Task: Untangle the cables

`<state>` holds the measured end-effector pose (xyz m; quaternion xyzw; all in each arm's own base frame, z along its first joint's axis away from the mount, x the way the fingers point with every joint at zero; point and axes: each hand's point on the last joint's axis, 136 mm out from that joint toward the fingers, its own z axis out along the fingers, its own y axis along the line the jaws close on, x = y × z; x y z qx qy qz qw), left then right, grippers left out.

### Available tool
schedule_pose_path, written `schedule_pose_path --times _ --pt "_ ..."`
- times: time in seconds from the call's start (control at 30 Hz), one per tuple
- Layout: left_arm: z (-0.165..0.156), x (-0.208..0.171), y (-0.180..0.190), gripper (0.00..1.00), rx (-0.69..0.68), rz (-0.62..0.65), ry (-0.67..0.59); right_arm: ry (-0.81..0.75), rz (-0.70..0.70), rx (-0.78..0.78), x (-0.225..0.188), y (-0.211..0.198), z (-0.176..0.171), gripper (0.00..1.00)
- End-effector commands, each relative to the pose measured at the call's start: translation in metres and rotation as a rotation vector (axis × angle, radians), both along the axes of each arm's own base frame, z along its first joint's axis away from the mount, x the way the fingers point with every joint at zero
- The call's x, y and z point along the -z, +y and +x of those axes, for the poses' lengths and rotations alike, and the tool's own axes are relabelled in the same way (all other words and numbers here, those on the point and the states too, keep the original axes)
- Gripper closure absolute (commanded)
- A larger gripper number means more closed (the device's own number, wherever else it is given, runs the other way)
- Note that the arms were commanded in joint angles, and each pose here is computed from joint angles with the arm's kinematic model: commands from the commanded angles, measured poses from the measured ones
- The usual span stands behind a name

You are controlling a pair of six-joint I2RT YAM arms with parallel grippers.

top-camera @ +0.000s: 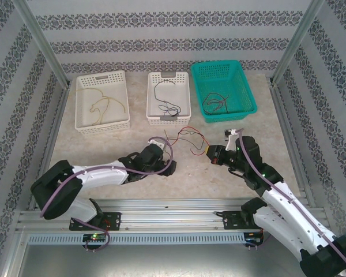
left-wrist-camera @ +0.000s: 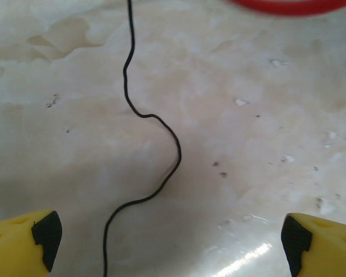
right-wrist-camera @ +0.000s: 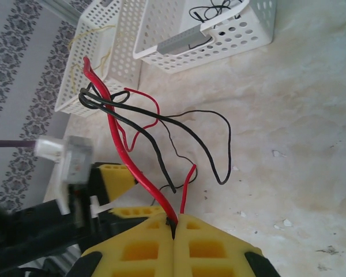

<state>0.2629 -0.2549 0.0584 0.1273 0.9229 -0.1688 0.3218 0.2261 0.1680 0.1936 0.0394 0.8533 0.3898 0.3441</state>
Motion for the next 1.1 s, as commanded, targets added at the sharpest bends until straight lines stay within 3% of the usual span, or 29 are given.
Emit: schedule_pose_path --times 0.0,0.53,0.73,0.83,0.97,1.07 --pt "0.016 -0.004 -0.003 0.02 -0.020 0.012 -0.109 -0.027 0.079 -0.021 -0.030 0.004 -0.005 1.00" --pt "0.032 -0.053 0.003 0.00 0.004 -0.078 -0.475 -0.031 0.241 -0.175 -0.074 0.023 -0.042 1.00" --pt "0.032 -0.066 0.001 0.01 0.025 -0.090 -0.535 -0.041 0.299 -0.216 -0.092 0.026 -0.055 1.00" --pt "0.034 -0.072 0.006 0.07 -0.001 -0.087 -0.562 -0.040 0.311 -0.233 -0.098 0.026 -0.060 1.00" --pt "0.036 -0.084 0.013 0.26 -0.026 -0.089 -0.603 -0.027 0.361 -0.267 -0.103 0.030 -0.068 1.00" --pt "0.036 -0.090 0.011 0.34 -0.017 -0.106 -0.621 -0.028 0.385 -0.280 -0.107 0.031 -0.073 1.00"
